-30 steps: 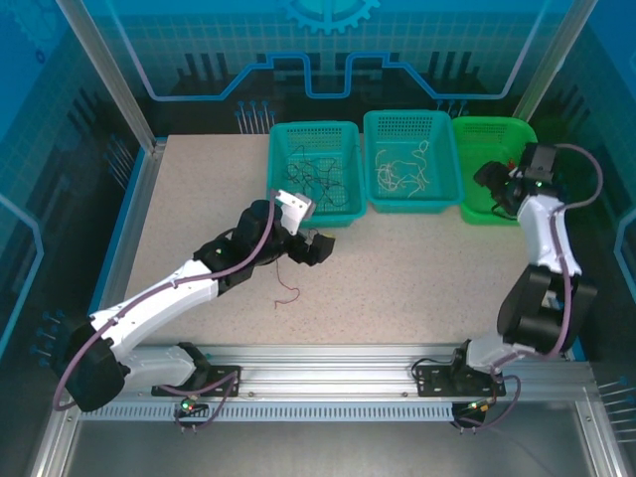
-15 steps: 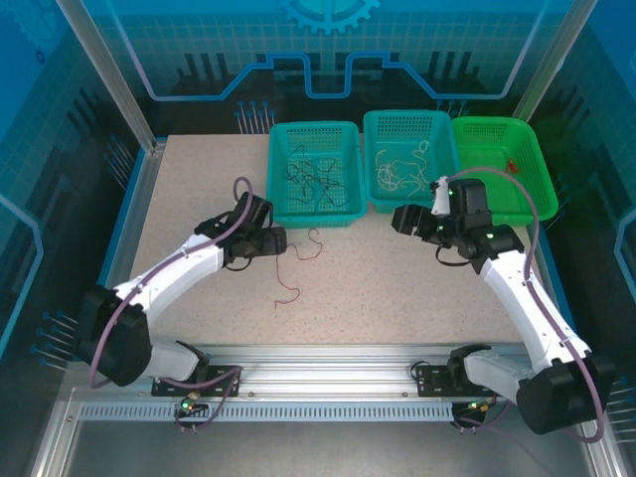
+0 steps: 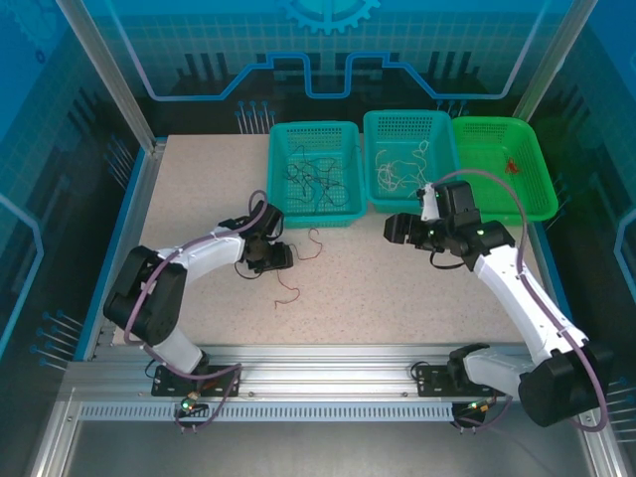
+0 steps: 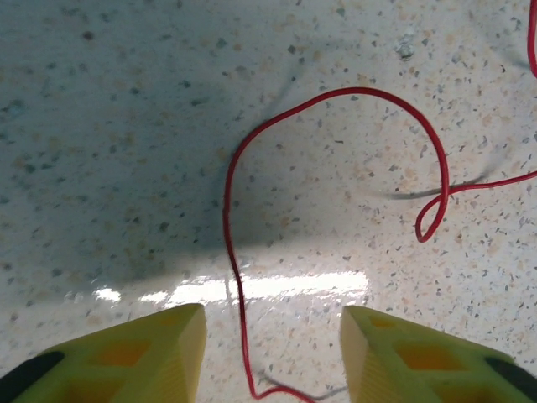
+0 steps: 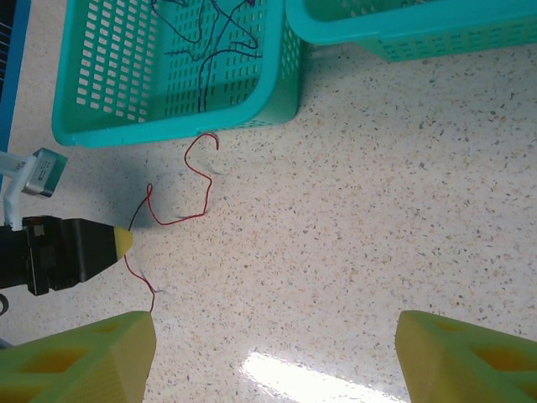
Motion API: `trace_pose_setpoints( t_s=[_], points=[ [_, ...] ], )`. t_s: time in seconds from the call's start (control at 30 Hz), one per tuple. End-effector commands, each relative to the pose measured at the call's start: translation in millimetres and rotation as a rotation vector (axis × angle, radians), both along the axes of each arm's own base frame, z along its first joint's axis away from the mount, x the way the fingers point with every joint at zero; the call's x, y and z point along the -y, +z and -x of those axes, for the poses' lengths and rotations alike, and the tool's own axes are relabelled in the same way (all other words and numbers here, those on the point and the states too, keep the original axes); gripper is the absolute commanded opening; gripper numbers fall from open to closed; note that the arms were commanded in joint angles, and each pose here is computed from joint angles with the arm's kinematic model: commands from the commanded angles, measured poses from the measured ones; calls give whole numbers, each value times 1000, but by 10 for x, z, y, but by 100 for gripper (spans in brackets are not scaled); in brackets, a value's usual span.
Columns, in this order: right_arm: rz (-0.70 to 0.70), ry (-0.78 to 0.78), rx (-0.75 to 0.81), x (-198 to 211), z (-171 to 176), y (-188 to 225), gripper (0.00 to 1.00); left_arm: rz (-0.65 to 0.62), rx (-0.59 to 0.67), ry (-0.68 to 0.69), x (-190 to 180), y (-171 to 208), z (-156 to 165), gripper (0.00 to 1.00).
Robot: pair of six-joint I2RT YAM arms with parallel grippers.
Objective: Untangle the cables
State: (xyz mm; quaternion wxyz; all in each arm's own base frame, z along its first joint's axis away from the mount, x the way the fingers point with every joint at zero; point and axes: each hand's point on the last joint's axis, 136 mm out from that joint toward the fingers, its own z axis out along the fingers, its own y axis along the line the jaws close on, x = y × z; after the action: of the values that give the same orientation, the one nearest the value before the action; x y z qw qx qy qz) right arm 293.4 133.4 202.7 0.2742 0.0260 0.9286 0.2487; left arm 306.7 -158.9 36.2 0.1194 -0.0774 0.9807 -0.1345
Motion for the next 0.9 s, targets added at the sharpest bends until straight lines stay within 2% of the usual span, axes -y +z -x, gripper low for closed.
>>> trace_pose_setpoints(
  t_s=[0.0, 0.1, 0.2, 0.37, 0.43, 0.57, 0.67, 0.73, 0.87],
  points=[
    [-9, 59, 20, -112, 22, 142, 76, 36, 8, -13, 83, -85, -47, 41],
    [-21, 69, 20, -152, -3, 146, 76, -1, -2, -14, 37, -159, -55, 29],
    [-32, 87, 20, -214, -14, 157, 76, -9, -10, -10, 13, -190, -25, 25],
    [-35, 105, 34, -272, -8, 179, 76, -1, -6, -10, 0, -181, 29, 2],
    [-37, 107, 37, -281, -5, 189, 76, 8, 9, -12, 5, -92, 32, 0],
    [-53, 150, 81, -334, 14, 248, 76, 101, 121, -57, 144, 402, -26, 0],
    [-88, 216, 165, -431, 34, 383, 77, 172, 289, -170, 303, 926, -48, 0],
    [-54, 221, 235, -432, 18, 453, 78, 205, 403, -252, 384, 1251, -36, 0],
    [-12, 302, 427, -545, 26, 626, 81, 234, 537, -358, 451, 1687, 3, 0]
  ],
)
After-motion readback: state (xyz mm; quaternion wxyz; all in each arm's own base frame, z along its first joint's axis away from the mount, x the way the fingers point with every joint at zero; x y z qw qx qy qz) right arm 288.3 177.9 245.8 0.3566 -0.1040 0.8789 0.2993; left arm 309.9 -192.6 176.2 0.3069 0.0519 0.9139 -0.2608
